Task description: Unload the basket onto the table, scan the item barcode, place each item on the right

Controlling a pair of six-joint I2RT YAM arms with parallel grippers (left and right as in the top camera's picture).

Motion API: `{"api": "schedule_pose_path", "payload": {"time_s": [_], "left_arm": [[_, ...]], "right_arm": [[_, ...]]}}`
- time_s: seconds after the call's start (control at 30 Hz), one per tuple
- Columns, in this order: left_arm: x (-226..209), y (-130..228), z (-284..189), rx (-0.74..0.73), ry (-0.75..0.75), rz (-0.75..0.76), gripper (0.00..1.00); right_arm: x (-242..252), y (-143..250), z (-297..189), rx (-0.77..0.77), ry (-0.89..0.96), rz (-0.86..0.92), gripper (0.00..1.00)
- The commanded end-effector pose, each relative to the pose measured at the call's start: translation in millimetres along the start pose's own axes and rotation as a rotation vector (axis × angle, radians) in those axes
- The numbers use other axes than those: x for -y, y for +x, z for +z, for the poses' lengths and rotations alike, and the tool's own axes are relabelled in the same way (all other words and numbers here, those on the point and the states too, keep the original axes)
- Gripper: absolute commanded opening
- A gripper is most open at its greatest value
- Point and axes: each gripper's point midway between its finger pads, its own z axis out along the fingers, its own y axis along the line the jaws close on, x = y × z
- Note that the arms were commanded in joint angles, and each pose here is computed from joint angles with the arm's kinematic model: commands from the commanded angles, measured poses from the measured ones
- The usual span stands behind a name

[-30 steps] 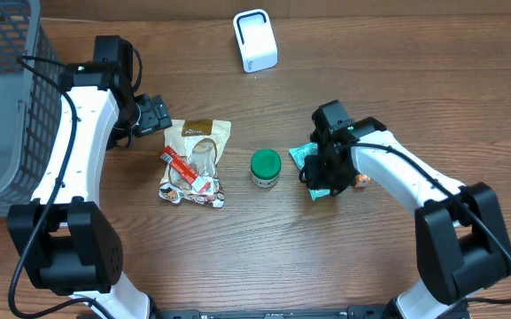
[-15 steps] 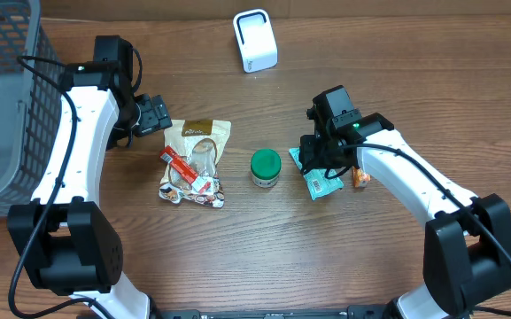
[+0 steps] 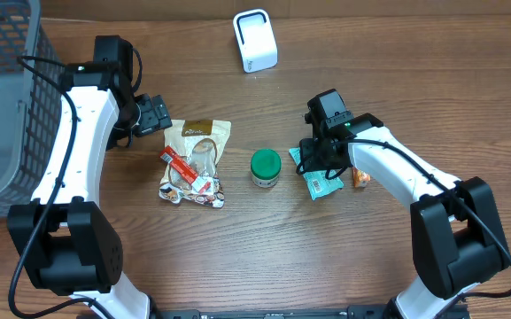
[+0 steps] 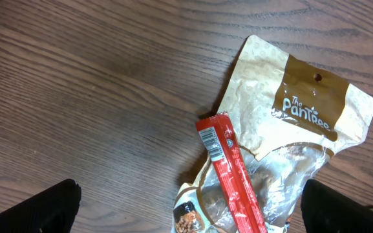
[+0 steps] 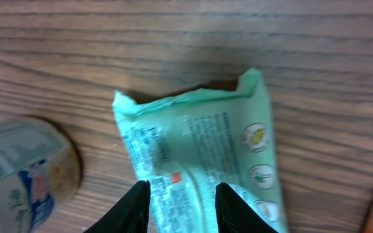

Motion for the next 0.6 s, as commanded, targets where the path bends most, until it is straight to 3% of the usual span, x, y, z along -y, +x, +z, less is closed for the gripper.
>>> {"api": "schedule_pose_path", "payload": {"time_s": [0.0,0.57], "left_arm": [[1.0,-5.4,-6.5,0.024,0.005,0.014,1.00],[1.0,-5.4,-6.3,0.024,0.004,0.014,1.00]], "right_arm": [[8.2,0.1,1.5,0.006,0.054,-0.022,0.34],[13.4,8.6,15.0,0.016,0.063,-0.031,0.34]]}}
